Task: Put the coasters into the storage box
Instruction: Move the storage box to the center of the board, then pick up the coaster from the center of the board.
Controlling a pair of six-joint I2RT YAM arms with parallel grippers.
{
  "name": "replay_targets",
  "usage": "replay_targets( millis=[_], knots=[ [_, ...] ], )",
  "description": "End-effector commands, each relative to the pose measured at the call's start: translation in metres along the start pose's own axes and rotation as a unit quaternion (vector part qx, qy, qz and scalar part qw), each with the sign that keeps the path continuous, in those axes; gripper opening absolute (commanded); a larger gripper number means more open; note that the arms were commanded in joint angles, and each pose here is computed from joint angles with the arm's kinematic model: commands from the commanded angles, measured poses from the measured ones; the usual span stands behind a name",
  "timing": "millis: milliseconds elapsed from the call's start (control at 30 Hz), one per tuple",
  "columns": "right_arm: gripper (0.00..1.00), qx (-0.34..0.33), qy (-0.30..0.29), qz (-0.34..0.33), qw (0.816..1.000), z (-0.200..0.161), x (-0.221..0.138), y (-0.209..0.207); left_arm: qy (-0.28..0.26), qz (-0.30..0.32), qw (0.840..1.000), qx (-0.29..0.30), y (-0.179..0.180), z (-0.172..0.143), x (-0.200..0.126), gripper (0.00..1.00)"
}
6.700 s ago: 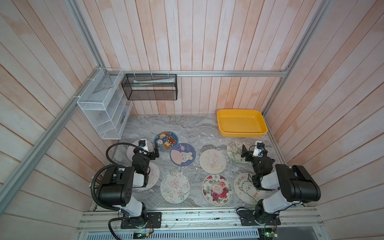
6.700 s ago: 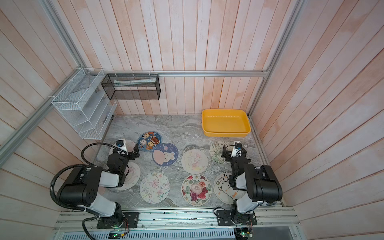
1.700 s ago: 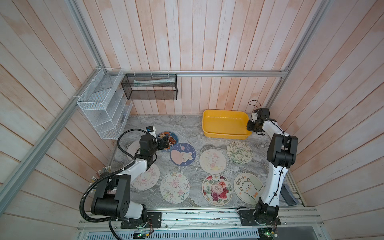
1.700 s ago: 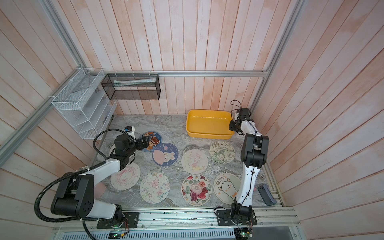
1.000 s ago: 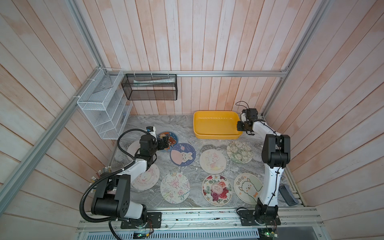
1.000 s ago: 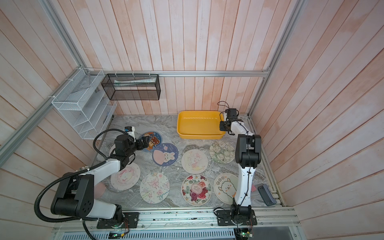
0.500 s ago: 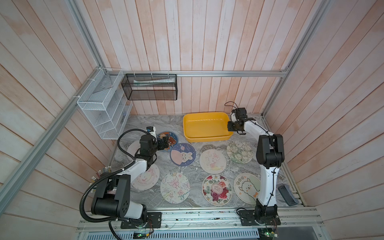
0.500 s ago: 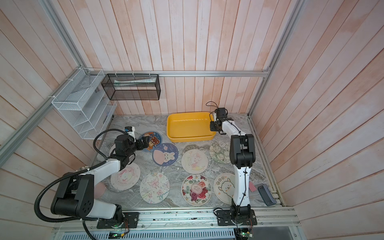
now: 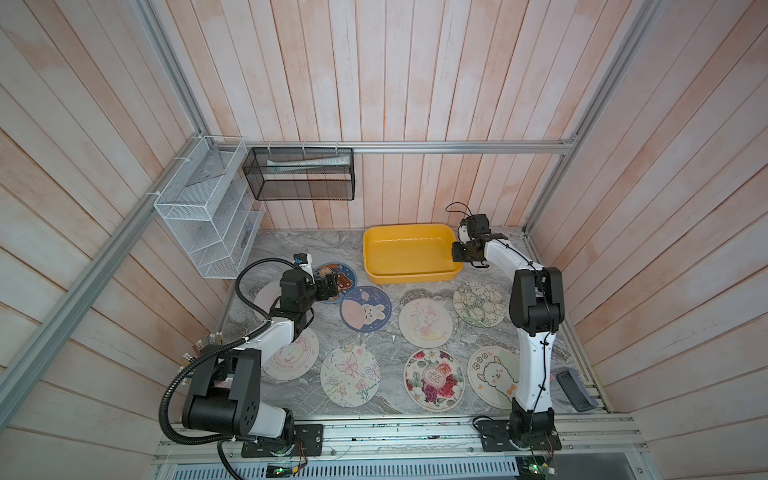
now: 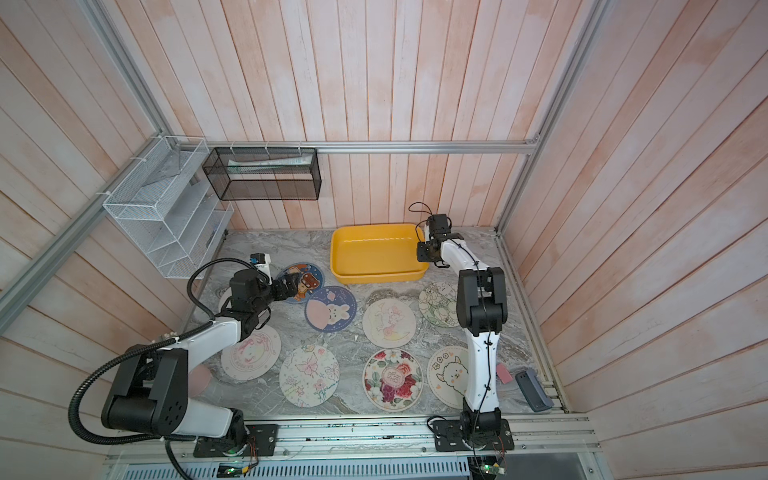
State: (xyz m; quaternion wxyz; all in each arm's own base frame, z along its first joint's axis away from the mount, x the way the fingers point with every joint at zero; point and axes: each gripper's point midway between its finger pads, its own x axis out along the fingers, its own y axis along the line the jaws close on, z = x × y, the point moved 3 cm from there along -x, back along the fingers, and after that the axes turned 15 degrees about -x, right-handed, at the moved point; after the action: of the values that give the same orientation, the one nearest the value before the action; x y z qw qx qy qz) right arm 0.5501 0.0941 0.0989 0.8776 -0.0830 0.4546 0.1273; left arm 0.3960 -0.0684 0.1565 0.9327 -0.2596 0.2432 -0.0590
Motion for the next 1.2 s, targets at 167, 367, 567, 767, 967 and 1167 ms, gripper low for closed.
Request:
replay_targets(
  millis=[167, 367, 567, 767, 967, 1167],
  knots=[
    [0.35, 0.001, 0.023, 0.015, 1.0, -0.008, -0.007, 0.007, 0.02, -0.011, 1.0, 0.001, -0.015, -0.006, -0.004, 1.0],
    [0.57, 0.005, 0.007, 0.026, 1.0, -0.017, -0.046, 0.014, 0.068, -0.011, 0.998, -0.012, -0.027, -0.036, -0.005, 1.0],
    [0.64, 0.021, 0.019, 0.075, 0.997, -0.062, -0.086, 0.036, 0.141, -0.044, 0.989, -0.013, -0.08, -0.076, -0.005, 1.0],
    [0.65, 0.051, 0.043, 0.146, 0.987, -0.125, -0.113, 0.066, 0.223, -0.091, 0.97, -0.045, -0.142, -0.12, 0.003, 1.0],
    [0.65, 0.092, 0.059, 0.212, 0.971, -0.173, -0.12, 0.091, 0.3, -0.117, 0.944, -0.072, -0.179, -0.161, 0.015, 0.89],
    [0.66, 0.103, 0.07, 0.227, 0.966, -0.195, -0.117, 0.102, 0.362, -0.059, 0.928, -0.062, -0.171, -0.194, 0.03, 0.73]
  ],
)
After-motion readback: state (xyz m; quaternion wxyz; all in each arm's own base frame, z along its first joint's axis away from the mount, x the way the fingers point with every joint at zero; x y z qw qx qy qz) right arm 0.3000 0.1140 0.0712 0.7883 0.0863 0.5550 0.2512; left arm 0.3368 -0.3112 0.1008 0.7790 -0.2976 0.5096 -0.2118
